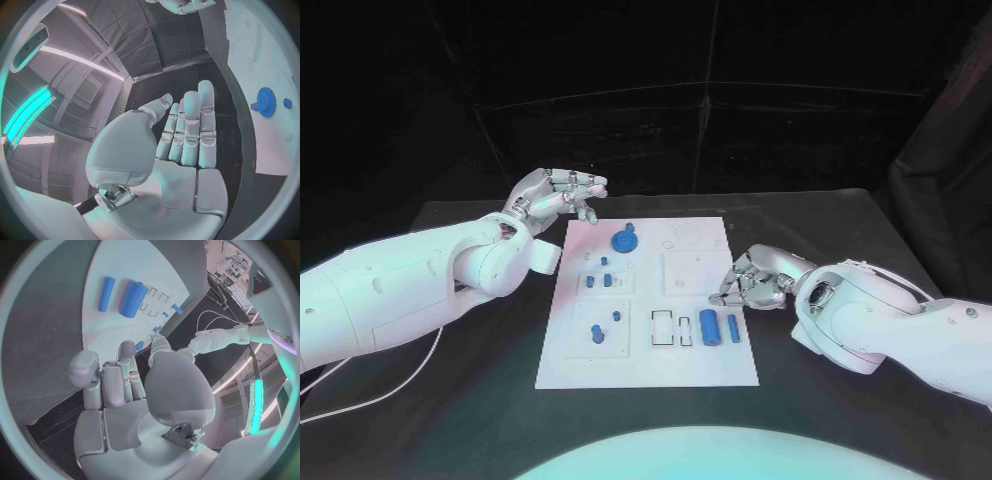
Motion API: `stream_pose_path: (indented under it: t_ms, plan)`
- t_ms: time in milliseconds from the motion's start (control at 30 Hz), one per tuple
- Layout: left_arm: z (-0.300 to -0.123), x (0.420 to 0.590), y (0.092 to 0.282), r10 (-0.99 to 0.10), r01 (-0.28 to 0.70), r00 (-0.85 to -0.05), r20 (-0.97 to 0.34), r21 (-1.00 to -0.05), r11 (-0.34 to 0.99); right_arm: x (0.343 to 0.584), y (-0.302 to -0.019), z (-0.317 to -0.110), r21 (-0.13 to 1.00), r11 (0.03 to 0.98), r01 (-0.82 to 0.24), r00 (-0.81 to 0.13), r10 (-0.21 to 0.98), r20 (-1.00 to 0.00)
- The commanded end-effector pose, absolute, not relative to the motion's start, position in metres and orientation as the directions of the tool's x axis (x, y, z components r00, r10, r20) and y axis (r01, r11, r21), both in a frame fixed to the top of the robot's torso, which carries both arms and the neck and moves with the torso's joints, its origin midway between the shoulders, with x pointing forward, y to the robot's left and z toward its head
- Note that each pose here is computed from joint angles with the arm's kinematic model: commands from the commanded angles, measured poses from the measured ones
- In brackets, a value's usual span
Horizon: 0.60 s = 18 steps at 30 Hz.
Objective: Assemble the parts on the task board
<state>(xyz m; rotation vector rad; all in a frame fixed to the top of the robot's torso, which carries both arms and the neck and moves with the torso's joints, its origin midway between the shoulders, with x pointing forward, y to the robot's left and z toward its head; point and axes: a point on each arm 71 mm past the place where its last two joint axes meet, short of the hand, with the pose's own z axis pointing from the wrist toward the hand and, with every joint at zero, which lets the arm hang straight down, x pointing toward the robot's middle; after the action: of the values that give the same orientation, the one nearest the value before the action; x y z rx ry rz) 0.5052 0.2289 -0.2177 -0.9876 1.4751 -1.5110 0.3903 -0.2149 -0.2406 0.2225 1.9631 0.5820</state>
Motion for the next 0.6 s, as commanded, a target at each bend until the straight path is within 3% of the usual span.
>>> stream_pose_path:
  t_ms: [33, 600]
  plan:
    - [-0.217, 0.505, 0.229, -0.92, 0.025, -0.391, 0.012, -0.999, -0.023, 0.388, -0.214, -0.246, 0.397, 0.914, -0.077, -0.471, 0.318, -0.823]
    - [-0.217, 0.504, 0.231, -0.921, 0.024, -0.389, 0.011, -0.999, -0.023, 0.383, -0.193, -0.263, 0.305, 0.943, -0.131, -0.518, 0.197, -0.832]
